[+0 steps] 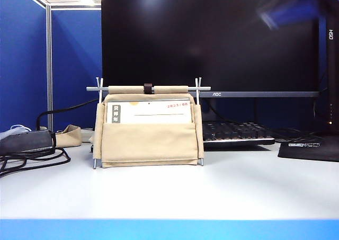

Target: Turn one page of the calendar.

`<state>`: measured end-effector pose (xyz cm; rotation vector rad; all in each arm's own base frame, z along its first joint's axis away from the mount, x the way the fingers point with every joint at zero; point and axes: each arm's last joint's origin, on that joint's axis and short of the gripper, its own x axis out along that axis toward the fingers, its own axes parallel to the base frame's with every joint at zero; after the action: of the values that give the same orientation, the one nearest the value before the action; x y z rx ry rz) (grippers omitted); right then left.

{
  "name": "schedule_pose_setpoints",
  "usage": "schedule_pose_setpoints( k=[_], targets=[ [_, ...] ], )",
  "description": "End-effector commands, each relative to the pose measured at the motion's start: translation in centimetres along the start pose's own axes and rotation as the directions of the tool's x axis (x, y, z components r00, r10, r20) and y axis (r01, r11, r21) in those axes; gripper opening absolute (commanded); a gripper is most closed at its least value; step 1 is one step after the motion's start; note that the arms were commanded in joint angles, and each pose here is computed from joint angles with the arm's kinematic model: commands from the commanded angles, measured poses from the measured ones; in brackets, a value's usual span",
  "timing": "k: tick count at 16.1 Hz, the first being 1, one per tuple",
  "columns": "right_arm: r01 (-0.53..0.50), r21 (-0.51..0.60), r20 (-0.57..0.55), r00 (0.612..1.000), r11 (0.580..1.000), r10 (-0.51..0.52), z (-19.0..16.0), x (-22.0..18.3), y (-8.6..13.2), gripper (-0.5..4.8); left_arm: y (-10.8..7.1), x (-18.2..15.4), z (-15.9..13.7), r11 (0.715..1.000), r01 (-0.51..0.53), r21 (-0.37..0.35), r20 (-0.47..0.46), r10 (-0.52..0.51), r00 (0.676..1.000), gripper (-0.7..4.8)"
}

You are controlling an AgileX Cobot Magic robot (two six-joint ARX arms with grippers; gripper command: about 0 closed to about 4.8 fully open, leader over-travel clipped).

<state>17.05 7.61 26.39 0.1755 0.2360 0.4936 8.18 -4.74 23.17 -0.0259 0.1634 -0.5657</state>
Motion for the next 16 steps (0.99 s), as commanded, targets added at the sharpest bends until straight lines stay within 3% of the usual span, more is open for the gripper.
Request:
schedule_pose_setpoints(
  k=[1,3,6,11,16],
  targets=[
    [0.054,0.013,-0.028,0.998,0.998,-0.053,-5.8,-2.1,-1.1,0.53,0.1,0.4,-0.8,1.0,-0.004,-0.001,-0.02,0.004,1.0,0.17],
    [0.136,0.003,-0.038,0.99,0.991,-0.135,-8.3,-2.9,-1.8,0.53,0.2,0.9,-2.4,0.999,-0.008,-0.034,-0.053,0.006,0.999,0.18],
    [0.153,-0.007,-0.069,0.986,0.988,-0.153,-10.3,-3.2,-2.2,0.53,0.4,1.7,-4.8,0.985,-0.017,-0.173,-0.077,0.004,0.997,0.18],
    [0.169,-0.009,-0.134,0.977,0.986,-0.168,-12.8,-3.4,-2.7,0.53,0.8,2.2,-6.9,0.985,-0.122,-0.122,-0.122,0.107,0.987,0.18],
    [0.177,-0.008,-0.181,0.968,0.984,-0.176,-14.1,-3.6,-3.0,0.52,0.6,2.3,-8.0,0.99,-0.033,-0.14,-0.167,0.009,0.986,0.17]
  ],
)
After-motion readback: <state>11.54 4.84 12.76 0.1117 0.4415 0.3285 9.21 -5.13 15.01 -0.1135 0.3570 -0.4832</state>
